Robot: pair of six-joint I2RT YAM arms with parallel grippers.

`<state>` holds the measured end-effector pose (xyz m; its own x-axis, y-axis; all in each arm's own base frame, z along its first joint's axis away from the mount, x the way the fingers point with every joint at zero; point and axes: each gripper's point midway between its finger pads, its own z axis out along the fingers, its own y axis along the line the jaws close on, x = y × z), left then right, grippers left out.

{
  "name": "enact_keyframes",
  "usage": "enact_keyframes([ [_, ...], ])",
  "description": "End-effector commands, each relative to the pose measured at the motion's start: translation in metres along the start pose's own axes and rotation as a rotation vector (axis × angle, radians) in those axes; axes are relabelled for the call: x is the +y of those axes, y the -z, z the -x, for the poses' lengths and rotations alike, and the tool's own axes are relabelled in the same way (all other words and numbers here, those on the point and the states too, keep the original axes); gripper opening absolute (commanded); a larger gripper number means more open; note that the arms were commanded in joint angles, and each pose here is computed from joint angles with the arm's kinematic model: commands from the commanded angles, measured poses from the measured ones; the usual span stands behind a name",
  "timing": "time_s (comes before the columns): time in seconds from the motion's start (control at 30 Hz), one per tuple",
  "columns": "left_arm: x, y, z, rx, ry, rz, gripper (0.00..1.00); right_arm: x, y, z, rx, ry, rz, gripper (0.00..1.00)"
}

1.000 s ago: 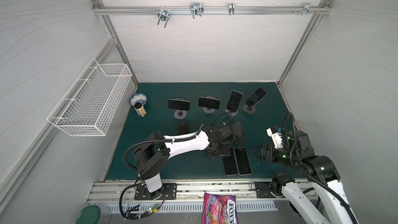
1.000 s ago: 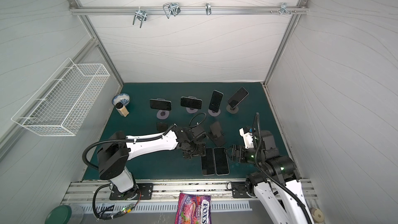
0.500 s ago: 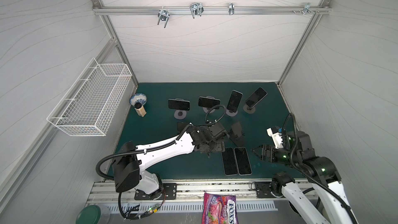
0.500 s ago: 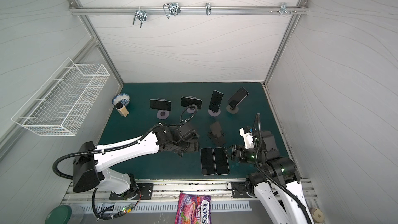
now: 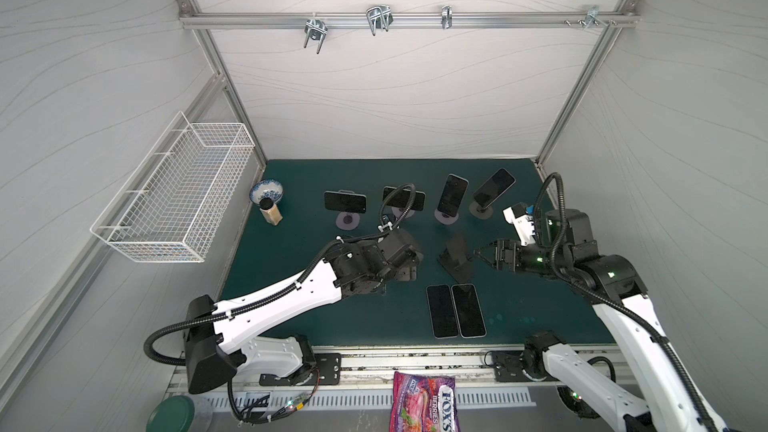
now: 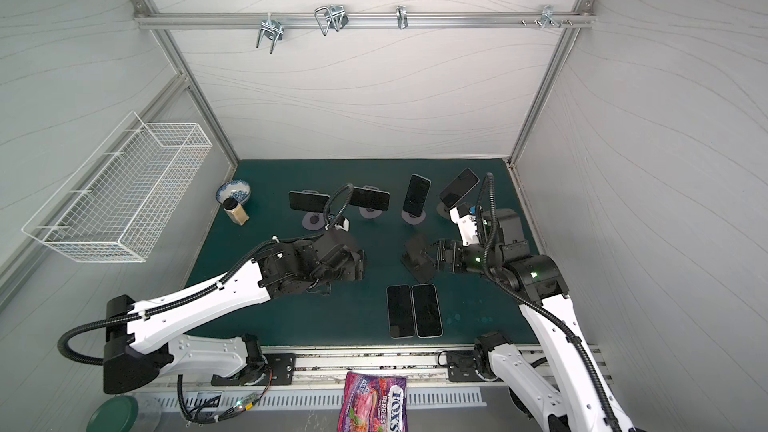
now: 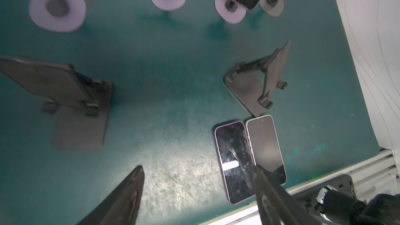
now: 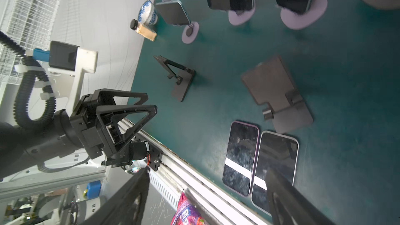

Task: Remove the phone from the phone stand
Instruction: 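Move the left gripper toward the teal phone while the right gripper reaches forward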

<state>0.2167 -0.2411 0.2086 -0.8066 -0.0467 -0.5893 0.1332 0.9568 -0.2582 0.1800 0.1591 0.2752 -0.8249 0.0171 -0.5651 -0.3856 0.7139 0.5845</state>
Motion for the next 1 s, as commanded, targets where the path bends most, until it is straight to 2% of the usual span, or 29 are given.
enact_keyframes([
  [0.0, 0.012, 0.013, 0.025, -0.110, -0.052, 0.026, 0.81, 0.011, -0.001, 0.016, -0.057, 0.064, 0.024, 0.84],
  [0.37, 0.053, 0.039, 0.086, -0.282, -0.082, 0.021, 0.81, 0.035, -0.030, 0.042, -0.075, 0.154, 0.063, 0.84],
  [0.53, 0.076, 0.047, 0.113, -0.348, -0.080, 0.058, 0.82, 0.045, -0.042, 0.055, -0.077, 0.192, 0.076, 0.84],
  [0.8, 0.103, 0.050, 0.156, -0.431, -0.067, 0.071, 0.82, 0.057, -0.062, 0.069, -0.075, 0.209, 0.101, 0.84],
  [0.97, 0.119, 0.042, 0.173, -0.438, -0.055, 0.024, 0.83, 0.068, -0.071, 0.080, -0.085, 0.240, 0.114, 0.84],
])
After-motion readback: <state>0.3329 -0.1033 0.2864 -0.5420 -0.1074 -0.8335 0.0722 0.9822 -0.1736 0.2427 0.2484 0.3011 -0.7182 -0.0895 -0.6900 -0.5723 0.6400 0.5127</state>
